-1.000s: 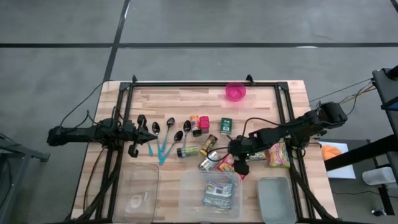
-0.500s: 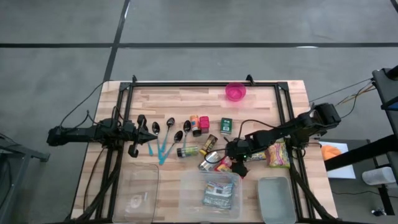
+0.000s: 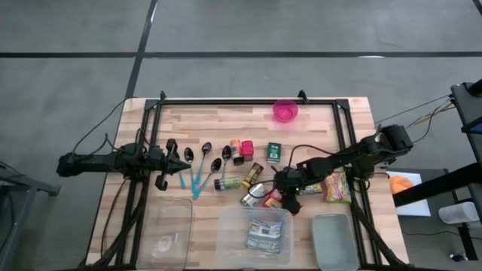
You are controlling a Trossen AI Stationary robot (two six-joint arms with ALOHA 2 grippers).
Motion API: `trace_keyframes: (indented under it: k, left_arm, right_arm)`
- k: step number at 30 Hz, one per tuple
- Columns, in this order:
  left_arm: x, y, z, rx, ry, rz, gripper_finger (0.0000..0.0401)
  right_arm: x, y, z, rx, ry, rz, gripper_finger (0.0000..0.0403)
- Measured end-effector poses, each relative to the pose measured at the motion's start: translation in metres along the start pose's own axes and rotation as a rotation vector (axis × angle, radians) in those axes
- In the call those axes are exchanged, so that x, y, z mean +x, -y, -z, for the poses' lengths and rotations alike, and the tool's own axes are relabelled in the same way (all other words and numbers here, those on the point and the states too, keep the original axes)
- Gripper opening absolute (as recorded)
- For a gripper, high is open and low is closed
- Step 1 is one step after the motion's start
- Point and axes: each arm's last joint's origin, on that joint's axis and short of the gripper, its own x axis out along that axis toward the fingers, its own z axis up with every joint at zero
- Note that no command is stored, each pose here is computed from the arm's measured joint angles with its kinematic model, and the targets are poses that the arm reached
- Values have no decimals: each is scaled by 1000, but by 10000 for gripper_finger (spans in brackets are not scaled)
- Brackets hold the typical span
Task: Pick & Place Food Item
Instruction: Put the red noodle pack into the white bin
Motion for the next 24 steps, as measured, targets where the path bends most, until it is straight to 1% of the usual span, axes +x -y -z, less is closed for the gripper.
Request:
trace_keyframes:
  k: [6, 11, 19, 24]
  left_arm:
    - [0, 0, 0, 0, 0, 0, 0]
    - [0, 0, 0, 0, 1, 0, 0]
    - [0, 0, 0, 0, 0, 0, 0]
    - [0, 0, 0, 0, 1, 0, 0]
  right_arm:
    - [-3, -1, -1, -2, 12, -7, 76]
    - [-4, -3, -4, -5, 21, -13, 19]
    - [-6, -4, -4, 10, 28, -16, 22]
    - [-18, -5, -4, 9, 68, 1, 22]
